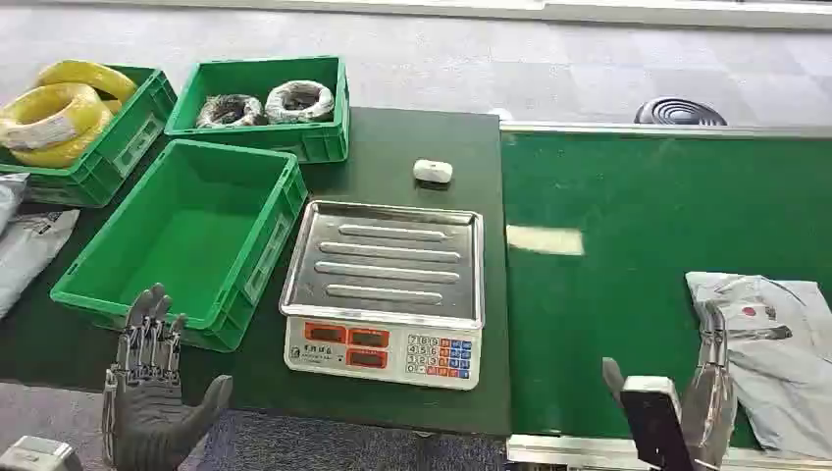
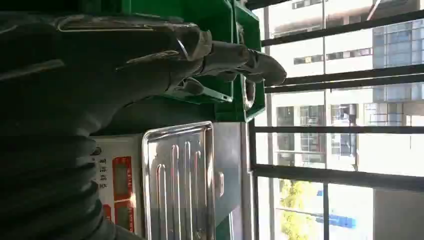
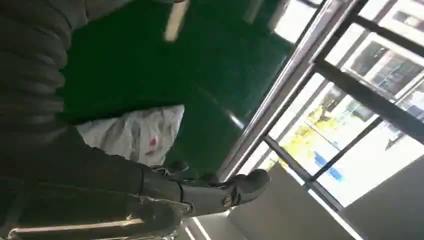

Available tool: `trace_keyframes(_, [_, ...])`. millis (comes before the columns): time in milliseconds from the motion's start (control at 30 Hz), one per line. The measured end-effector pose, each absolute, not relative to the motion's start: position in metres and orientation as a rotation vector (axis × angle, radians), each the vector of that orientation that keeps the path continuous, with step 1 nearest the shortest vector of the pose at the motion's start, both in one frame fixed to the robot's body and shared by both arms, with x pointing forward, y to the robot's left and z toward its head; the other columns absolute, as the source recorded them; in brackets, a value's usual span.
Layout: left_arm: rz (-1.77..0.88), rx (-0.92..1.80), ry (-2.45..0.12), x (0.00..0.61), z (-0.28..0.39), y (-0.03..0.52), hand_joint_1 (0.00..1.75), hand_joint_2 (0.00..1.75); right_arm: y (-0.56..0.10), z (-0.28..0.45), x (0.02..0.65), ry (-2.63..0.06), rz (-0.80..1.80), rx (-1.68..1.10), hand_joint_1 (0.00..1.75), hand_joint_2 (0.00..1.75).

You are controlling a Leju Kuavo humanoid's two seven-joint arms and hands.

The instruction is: Moved the parcel from conveyor to table for the left to box.

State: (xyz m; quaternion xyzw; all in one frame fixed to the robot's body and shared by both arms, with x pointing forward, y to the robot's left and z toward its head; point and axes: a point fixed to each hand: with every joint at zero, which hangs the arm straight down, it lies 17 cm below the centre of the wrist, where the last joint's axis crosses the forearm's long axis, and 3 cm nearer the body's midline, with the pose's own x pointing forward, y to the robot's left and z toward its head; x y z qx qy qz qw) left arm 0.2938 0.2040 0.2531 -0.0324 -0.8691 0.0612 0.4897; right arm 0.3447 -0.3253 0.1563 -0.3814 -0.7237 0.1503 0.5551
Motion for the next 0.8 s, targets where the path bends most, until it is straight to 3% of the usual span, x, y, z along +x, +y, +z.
trace_keyframes(300, [0.182,-0.039,-2.109,0.294,0.252,0.214,0.00,1.75,-0.424,0.125,0.396,-1.426,0.476,-1.213,0.00,1.75])
trace_keyframes(600, [0.193,-0.019,-2.107,0.291,0.252,0.222,0.00,1.75,-0.518,0.077,0.442,-1.059,0.509,-1.284,0.00,1.75])
trace_keyframes(800, [0.165,-0.044,-2.088,0.291,0.249,0.214,0.00,1.75,-0.579,-0.006,0.406,-0.683,0.470,-1.183,0.00,1.75])
